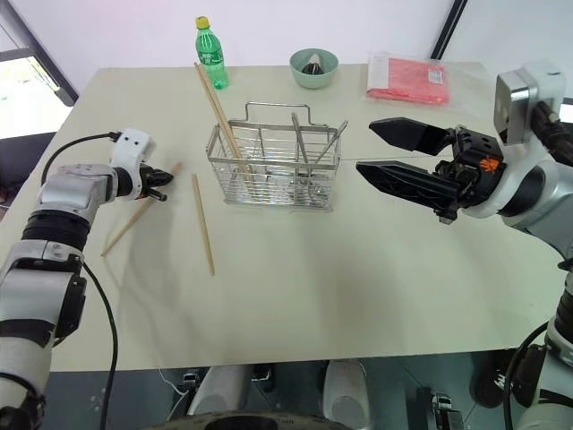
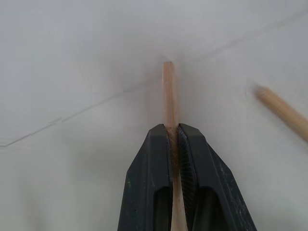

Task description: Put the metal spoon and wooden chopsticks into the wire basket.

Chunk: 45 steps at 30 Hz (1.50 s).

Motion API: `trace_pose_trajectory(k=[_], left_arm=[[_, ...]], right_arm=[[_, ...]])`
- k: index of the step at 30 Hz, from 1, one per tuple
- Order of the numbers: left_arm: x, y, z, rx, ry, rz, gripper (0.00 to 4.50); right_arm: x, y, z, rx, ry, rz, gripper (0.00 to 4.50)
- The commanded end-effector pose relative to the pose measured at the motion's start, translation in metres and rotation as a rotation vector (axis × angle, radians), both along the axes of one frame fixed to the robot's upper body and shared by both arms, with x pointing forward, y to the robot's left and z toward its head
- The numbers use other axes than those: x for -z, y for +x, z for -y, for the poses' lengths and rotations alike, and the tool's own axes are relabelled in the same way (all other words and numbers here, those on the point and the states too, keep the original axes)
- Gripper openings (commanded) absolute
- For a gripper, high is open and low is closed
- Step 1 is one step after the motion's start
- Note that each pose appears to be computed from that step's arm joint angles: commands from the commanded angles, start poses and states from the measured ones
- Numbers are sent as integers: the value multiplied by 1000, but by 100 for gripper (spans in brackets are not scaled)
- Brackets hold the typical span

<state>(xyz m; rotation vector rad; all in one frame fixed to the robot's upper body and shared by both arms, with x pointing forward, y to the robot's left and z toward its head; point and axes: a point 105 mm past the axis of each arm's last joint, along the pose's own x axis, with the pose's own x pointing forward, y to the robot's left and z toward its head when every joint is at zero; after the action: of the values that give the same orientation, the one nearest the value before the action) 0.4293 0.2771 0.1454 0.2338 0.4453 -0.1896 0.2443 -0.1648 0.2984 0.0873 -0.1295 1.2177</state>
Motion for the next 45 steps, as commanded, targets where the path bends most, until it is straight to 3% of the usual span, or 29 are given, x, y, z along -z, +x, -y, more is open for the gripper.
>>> trace_pose_trajectory(k=[1, 3, 6, 11, 14, 18, 24, 31, 35, 40, 41, 45], left_arm=[[-77, 5, -28, -158, -157, 347, 6], [-111, 2, -32, -187, -269, 505, 6], [-203, -25, -28, -150, -648, 846, 6], [-281, -59, 8, 9, -950, 1061, 6], [-299, -62, 46, 104, -996, 1078, 6], [-299, -55, 100, 238, -974, 1042, 6], [-261, -30, 154, 312, -855, 958, 6], [-219, -20, 196, 378, -759, 898, 6], [-206, -21, 203, 376, -776, 891, 162], [-208, -32, 204, 372, -816, 893, 429], [-208, -35, 203, 370, -820, 893, 447], [-223, -49, 188, 346, -780, 921, 447]], right_arm=[[-6, -1, 0, -3, 3, 33, 450], [-5, 0, 1, 0, 3, 30, 450], [-6, 2, 1, 7, 16, 22, 450], [-3, 6, 0, 10, 20, 12, 450], [-4, 8, -1, 11, 27, 10, 450], [-5, 9, -3, 12, 35, 13, 450], [-10, 7, 1, 52, 65, 21, 450], [-8, 3, 5, 101, 71, 16, 450], [-9, 2, 8, 124, 81, 13, 450], [-10, 5, 11, 137, 92, 2, 450], [-10, 6, 11, 138, 94, 0, 450], [-10, 10, 12, 140, 100, -3, 450]])
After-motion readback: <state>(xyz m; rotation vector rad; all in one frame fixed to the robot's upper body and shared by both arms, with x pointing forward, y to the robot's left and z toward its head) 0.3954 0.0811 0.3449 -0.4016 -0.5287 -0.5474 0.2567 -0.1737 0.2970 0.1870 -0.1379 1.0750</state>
